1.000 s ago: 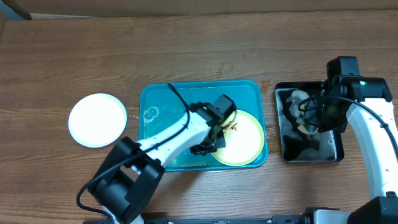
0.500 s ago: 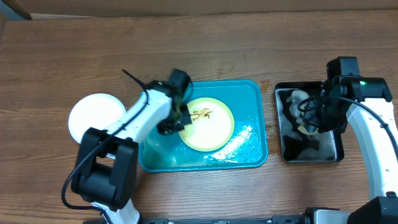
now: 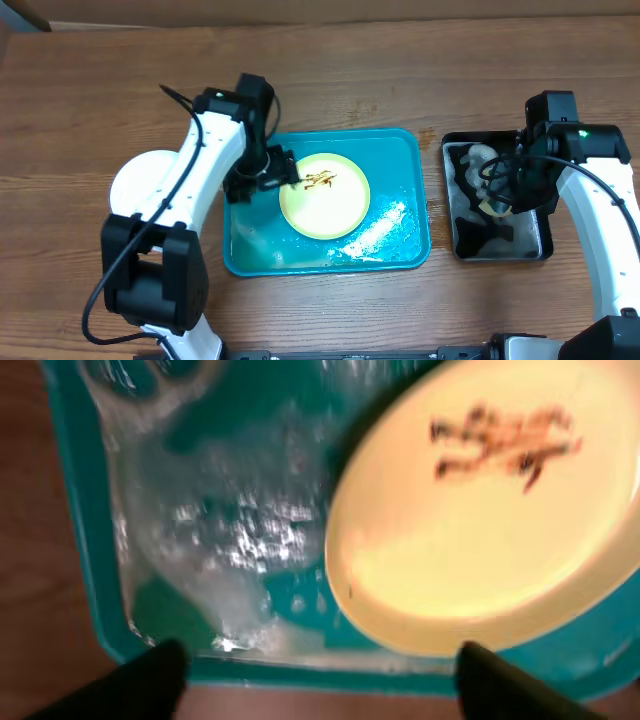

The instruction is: Clean dirty plates on tray and stack at the side

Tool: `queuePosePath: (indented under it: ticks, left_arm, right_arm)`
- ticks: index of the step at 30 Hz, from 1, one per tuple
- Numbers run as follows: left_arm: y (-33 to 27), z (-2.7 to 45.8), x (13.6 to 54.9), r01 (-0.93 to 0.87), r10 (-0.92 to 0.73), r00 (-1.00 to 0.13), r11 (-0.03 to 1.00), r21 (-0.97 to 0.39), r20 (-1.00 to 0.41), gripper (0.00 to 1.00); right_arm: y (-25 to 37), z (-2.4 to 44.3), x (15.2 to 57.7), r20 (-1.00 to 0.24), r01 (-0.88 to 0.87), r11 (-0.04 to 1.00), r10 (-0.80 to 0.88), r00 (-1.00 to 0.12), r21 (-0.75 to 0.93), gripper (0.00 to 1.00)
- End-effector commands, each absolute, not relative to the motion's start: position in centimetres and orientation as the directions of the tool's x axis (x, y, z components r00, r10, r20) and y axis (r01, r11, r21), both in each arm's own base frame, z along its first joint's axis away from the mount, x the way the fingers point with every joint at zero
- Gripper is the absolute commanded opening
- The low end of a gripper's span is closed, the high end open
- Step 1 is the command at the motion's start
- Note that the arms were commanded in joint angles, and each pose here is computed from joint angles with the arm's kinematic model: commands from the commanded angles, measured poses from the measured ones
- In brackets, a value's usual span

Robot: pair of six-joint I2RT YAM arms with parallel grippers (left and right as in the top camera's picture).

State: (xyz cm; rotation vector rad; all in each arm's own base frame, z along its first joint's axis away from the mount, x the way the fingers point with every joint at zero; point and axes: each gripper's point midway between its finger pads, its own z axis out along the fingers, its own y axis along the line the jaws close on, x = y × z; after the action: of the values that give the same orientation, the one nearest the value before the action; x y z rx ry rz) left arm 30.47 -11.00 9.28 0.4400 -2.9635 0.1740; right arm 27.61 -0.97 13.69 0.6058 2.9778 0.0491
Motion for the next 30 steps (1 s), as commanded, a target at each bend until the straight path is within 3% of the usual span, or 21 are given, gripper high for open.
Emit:
queuePosePath:
  ticks: [1,6,9,18,30]
  left_arm:
    - [-13.5,8.2,27.0,-0.443,-0.411,-0.866,0.895,-0.052,0.286,0.92]
    - [-16.2,5.8,23.7,-0.554,-0.525,-0.775,0.832,0.022,0.353,0.87]
    - [-17.7,4.3,22.3,-0.581,-0.561,-0.755,0.812,0.052,0.340,0.75]
    - [-21.4,1.5,23.3,-0.573,-0.555,-0.808,0.819,-0.041,0.198,0.74]
    - [-21.6,1.4,23.8,-0.662,-0.648,-0.741,0.749,-0.031,0.174,0.70]
  right_arm:
    - [-1.0,13.8,27.7,-0.101,0.384,0.922,0.388,-0.916,0.056,0.04]
    - [-1.0,13.7,27.6,-0.098,0.384,0.922,0.388,-0.917,0.055,0.04]
    - [-1.0,13.7,27.6,-0.098,0.384,0.922,0.388,-0.917,0.055,0.04]
    - [-1.0,13.7,27.5,-0.094,0.384,0.922,0.388,-0.917,0.054,0.04]
    - [-1.0,13.7,27.4,-0.090,0.384,0.922,0.388,-0.917,0.052,0.04]
